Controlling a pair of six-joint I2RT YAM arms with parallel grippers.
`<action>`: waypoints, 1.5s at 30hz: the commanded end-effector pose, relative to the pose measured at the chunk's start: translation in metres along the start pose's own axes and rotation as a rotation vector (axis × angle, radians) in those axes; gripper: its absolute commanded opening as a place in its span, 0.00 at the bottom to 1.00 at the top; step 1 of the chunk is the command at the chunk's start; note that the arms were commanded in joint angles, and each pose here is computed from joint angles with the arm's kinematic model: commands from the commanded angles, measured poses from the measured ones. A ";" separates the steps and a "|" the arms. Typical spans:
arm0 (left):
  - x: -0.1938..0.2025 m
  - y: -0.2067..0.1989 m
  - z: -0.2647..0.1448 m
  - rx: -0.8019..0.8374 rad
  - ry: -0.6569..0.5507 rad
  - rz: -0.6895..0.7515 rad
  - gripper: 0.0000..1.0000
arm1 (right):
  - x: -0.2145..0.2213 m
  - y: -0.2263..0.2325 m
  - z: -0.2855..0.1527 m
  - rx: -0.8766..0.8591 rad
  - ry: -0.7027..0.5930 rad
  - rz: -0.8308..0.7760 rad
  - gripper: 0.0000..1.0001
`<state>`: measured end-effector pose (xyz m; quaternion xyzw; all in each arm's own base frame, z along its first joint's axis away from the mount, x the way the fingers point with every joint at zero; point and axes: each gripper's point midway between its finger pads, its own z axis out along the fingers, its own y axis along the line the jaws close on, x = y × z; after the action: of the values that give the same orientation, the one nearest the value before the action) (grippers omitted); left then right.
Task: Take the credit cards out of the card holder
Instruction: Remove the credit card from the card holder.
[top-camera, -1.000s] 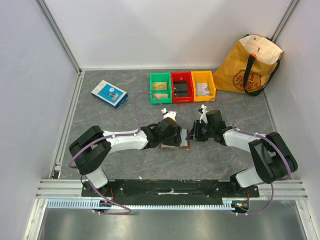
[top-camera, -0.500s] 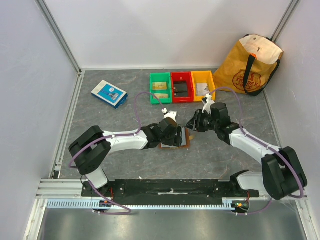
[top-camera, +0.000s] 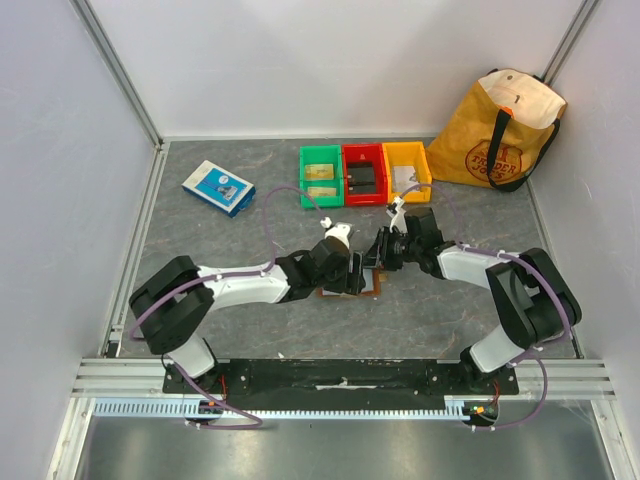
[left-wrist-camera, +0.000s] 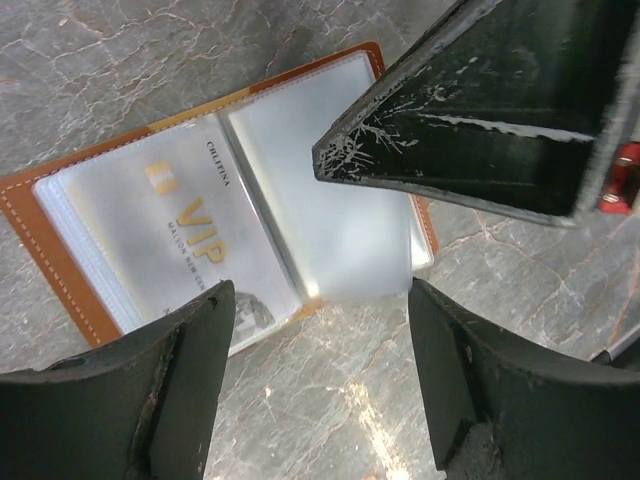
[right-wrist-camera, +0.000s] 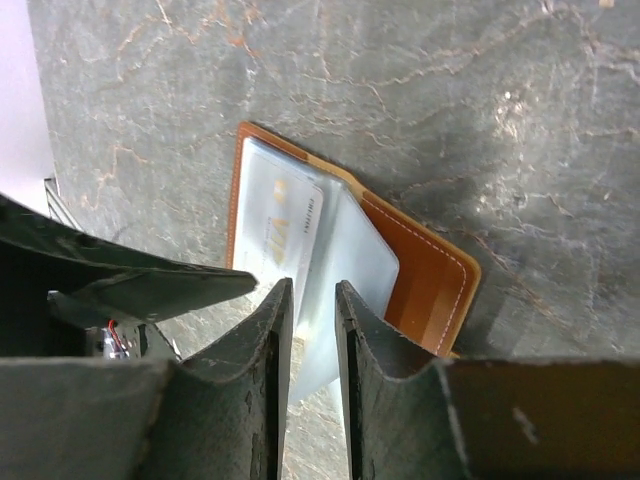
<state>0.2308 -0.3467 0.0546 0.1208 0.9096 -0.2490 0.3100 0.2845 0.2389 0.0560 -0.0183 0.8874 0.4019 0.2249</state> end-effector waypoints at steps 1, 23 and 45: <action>-0.027 -0.015 -0.024 0.091 -0.104 -0.022 0.76 | 0.010 -0.012 0.002 0.025 0.008 0.000 0.29; -0.006 0.051 -0.003 -0.024 -0.007 -0.134 0.29 | 0.019 0.016 0.015 -0.174 0.007 0.032 0.30; 0.016 0.058 0.004 -0.031 0.040 -0.197 0.20 | 0.038 0.013 0.030 -0.247 0.036 0.093 0.27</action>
<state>0.2478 -0.3041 0.0346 0.0432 0.9178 -0.2702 0.2875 0.2616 0.2665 0.0235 -0.0005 0.8543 0.4859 0.1845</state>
